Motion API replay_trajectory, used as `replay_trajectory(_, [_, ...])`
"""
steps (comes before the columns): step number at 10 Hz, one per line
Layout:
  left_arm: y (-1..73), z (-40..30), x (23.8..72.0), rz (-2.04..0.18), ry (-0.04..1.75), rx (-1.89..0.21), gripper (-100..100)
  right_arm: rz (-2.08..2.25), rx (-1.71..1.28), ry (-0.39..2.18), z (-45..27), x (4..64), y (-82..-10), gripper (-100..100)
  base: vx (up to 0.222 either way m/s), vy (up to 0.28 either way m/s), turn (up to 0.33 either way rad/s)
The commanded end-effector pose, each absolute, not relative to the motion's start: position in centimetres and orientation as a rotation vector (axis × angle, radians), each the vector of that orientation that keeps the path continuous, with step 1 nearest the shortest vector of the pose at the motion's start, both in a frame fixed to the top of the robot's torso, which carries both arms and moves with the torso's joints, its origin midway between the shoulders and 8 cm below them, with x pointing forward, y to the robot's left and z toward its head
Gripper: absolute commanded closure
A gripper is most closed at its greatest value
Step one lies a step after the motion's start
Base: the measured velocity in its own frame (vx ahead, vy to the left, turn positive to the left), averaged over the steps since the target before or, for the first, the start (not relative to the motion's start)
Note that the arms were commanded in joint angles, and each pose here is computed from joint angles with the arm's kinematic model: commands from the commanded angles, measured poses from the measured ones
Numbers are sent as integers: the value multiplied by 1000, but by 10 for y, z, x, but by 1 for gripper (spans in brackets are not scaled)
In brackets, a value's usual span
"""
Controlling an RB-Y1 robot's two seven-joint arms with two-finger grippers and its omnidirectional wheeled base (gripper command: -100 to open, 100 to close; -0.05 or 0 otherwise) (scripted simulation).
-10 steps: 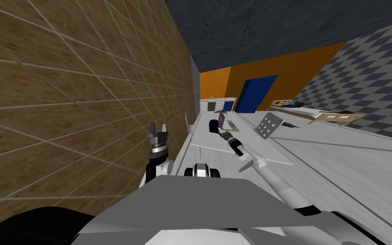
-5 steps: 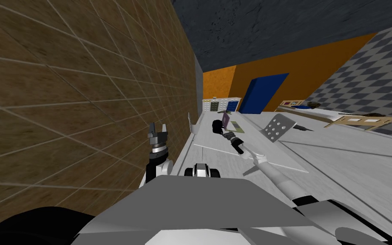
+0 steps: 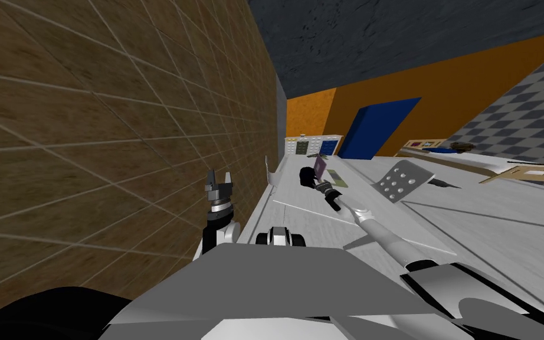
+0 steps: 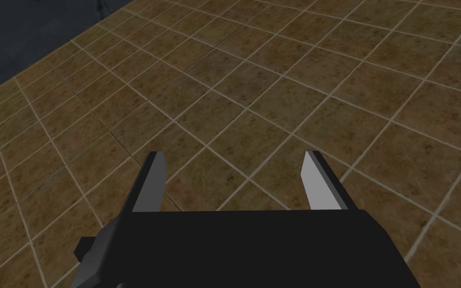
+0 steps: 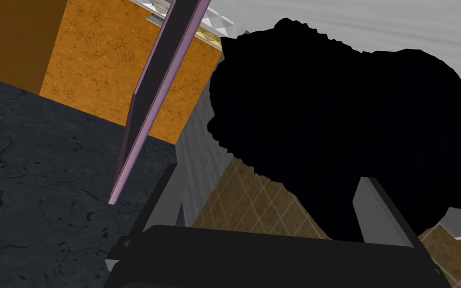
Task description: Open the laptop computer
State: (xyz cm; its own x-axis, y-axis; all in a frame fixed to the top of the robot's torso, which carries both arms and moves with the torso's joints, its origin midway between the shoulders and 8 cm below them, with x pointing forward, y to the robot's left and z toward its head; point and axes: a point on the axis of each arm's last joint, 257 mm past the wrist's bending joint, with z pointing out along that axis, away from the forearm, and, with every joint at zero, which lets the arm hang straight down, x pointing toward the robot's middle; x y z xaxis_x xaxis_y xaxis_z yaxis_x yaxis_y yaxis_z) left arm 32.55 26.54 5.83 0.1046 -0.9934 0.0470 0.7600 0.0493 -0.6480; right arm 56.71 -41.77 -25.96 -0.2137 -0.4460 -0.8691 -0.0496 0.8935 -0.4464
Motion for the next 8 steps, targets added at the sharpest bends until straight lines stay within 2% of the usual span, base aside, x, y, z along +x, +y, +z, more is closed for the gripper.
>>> replay_trajectory(1, [265,58,326,-1416,480,-607,0,-537,-436,1770,-255,572,-458,-100,19,42,83])
replay_trajectory(4, [265,58,325,-1416,480,-607,0,-733,-511,1762,-240,577,-508,-100,13,38,93])
replay_trajectory(8, [265,58,326,-1416,480,-607,0,-829,-543,1759,-232,577,-533,-100,10,21,57])
